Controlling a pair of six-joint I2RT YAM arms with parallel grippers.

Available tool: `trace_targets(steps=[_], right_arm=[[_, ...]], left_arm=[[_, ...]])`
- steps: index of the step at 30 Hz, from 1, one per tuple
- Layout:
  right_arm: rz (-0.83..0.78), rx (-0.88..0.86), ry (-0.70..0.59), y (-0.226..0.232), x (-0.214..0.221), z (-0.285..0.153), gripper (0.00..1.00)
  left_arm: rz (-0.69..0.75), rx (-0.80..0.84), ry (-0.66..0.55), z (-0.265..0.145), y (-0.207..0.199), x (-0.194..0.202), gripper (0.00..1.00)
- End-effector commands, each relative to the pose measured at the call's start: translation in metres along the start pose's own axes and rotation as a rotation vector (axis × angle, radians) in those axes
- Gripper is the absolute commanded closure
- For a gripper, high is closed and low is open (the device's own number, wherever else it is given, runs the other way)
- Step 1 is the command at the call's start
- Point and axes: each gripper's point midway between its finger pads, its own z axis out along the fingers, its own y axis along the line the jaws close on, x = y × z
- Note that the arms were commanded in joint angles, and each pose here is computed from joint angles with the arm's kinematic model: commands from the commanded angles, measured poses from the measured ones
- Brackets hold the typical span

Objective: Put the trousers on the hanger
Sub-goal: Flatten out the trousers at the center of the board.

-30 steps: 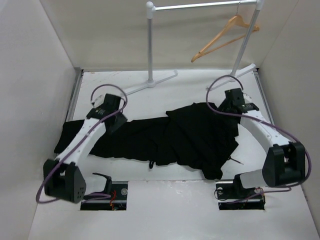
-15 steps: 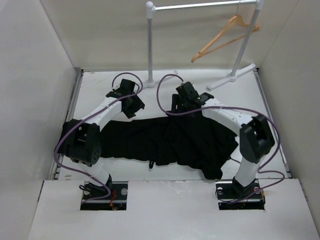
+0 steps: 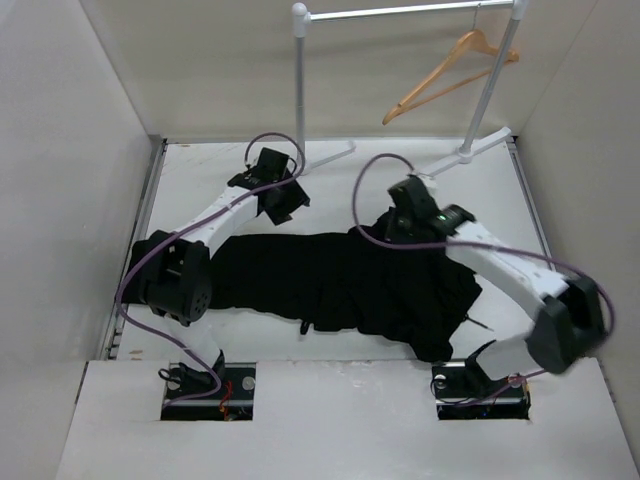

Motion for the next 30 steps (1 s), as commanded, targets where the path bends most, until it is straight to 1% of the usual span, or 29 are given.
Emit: trace_targets(steps=[1,4,6,9,12,15,19,22,24,27,30], right_arm=[[0.219,0.005,-0.087,-0.041,0.004,-0.041,0.99],[0.403,0.018,-0.075,-0.084,0.041,-0.057,0.99],[0.505,0.017,-0.06,-0.102,0.063,-0.065,0.99],[0.613,0.041,-0.025,-0.125,0.095,-0.076,0.99],[0.645,0.101,0.009,-0.143,0.116,-0.085,0.97],[0.633,0.146,0.031,-0.154,0.13,-0.085,0.93],[0.622,0.149,0.043,-0.156,0.135,-0.084,0.92],[0.621,0.144,0.034,-0.156,0.134,-0.085,0.92],[0.619,0.137,0.033,-0.157,0.136,-0.083,0.93],[0.614,0.119,0.042,-0.154,0.139,-0.082,0.93],[0.604,0.103,0.046,-0.151,0.14,-0.081,0.93]], left_arm=[[0.047,0.096,0.019,-0.007,-0.041,0.01,0.45],[0.088,0.155,0.091,-0.005,-0.066,0.036,0.43],[0.122,0.206,0.136,-0.005,-0.085,0.056,0.43],[0.167,0.242,0.173,-0.003,-0.104,0.079,0.43],[0.203,0.241,0.204,0.004,-0.112,0.102,0.44],[0.245,0.223,0.261,0.016,-0.112,0.133,0.44],[0.285,0.238,0.339,0.025,-0.123,0.169,0.44],[0.303,0.284,0.445,0.024,-0.131,0.201,0.43],[0.317,0.316,0.492,0.022,-0.135,0.218,0.43],[0.313,0.353,0.496,0.019,-0.141,0.226,0.42],[0.257,0.381,0.494,0.022,-0.151,0.227,0.41]])
